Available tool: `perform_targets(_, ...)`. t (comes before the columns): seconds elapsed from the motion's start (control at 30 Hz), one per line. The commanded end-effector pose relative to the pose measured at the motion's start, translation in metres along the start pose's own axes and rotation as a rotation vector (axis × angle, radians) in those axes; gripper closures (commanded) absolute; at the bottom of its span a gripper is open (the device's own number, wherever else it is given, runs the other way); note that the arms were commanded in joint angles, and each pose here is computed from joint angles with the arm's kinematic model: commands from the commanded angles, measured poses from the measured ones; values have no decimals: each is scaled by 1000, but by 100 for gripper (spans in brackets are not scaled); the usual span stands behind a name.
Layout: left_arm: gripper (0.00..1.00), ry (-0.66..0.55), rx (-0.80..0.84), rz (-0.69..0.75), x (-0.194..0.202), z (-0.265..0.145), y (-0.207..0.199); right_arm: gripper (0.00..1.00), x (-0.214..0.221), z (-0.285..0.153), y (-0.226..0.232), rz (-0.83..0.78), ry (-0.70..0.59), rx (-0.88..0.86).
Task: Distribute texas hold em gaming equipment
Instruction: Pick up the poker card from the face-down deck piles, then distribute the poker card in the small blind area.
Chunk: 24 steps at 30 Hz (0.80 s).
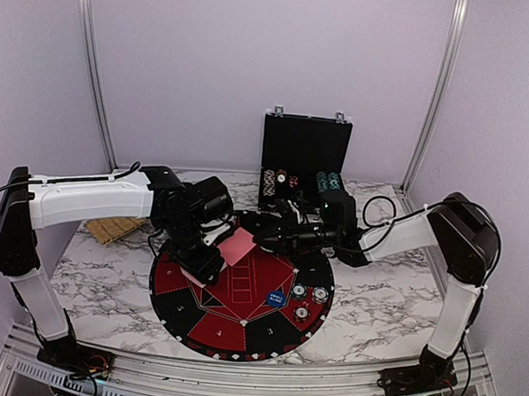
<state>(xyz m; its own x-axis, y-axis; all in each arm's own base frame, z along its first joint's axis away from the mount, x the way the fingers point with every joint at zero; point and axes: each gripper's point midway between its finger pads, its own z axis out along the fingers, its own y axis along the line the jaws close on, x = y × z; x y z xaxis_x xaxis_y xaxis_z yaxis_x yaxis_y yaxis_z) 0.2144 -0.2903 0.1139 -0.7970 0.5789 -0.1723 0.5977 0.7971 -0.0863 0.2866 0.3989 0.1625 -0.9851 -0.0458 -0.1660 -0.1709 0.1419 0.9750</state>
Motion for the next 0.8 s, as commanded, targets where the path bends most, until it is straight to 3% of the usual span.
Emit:
perform_targets(0.0,58,-42,0,-3,-3,-11,1,100,-4,-16,18,-39,-29,-39)
perform_targets(0.4,58,-49,-5,-6,-3,-11,3,100,17,-53,6,-31,-31,20)
perform_targets(0.77,58,-59,1,-1,-3,-15,4,100,92,-62,-44,-94,138,261)
